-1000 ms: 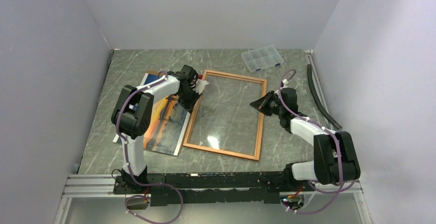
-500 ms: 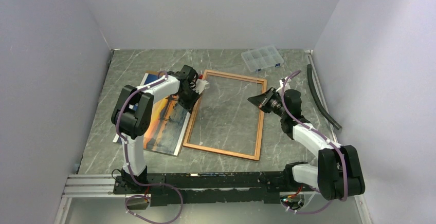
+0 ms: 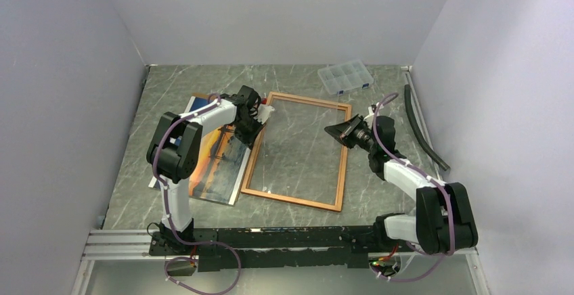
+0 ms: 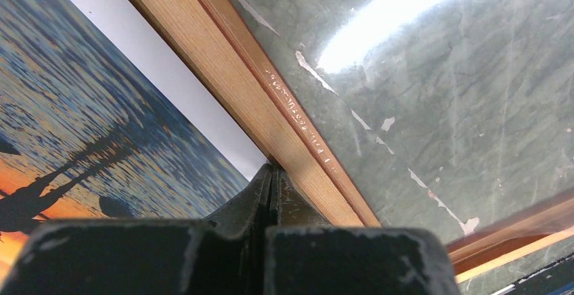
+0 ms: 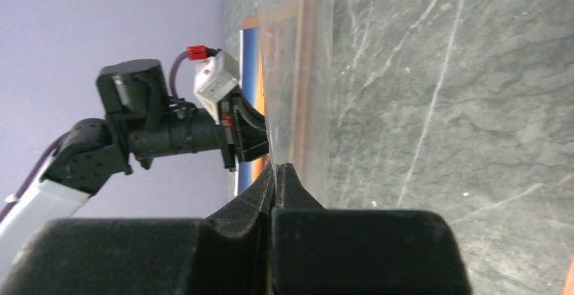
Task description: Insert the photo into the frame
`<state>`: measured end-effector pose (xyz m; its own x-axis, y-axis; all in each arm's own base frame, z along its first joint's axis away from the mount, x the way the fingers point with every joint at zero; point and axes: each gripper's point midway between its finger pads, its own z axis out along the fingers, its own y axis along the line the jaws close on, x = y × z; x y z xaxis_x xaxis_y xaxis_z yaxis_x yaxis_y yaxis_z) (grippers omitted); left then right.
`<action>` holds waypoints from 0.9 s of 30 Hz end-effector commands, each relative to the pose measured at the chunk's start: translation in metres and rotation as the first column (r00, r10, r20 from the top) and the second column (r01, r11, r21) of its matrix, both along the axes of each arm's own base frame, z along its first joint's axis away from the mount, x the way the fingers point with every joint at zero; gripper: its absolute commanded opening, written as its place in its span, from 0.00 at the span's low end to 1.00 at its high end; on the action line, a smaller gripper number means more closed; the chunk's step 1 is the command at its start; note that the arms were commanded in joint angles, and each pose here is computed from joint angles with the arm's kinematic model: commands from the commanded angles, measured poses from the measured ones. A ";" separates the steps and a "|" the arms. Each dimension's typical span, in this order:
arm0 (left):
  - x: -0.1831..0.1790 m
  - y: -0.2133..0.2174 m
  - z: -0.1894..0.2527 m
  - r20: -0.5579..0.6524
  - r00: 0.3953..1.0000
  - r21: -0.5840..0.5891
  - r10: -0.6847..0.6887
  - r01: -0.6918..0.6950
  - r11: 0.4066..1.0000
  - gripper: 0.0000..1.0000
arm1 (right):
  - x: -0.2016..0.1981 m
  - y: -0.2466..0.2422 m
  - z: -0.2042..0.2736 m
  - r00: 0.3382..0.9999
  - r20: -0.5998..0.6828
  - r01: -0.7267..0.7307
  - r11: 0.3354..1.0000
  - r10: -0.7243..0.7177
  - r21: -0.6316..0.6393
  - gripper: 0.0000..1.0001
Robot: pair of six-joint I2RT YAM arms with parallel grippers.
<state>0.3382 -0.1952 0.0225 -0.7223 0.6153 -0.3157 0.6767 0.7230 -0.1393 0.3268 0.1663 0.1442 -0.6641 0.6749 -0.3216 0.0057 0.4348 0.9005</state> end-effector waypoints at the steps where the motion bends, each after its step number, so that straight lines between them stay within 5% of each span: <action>1: 0.004 -0.022 0.003 0.019 0.999 -0.067 -0.042 0.043 0.997 0.02 | -0.003 0.017 0.054 0.993 0.104 -0.070 0.992 0.059 0.106 0.00; 15: 0.006 -0.019 0.015 0.037 0.999 -0.085 -0.029 0.032 0.996 0.03 | -0.006 0.017 0.072 0.991 0.121 -0.069 0.989 0.053 0.128 0.00; 27: 0.002 -0.019 0.012 0.024 0.999 -0.092 -0.028 0.030 0.995 0.03 | -0.005 0.004 0.013 0.999 -0.038 0.029 0.998 -0.027 0.053 0.00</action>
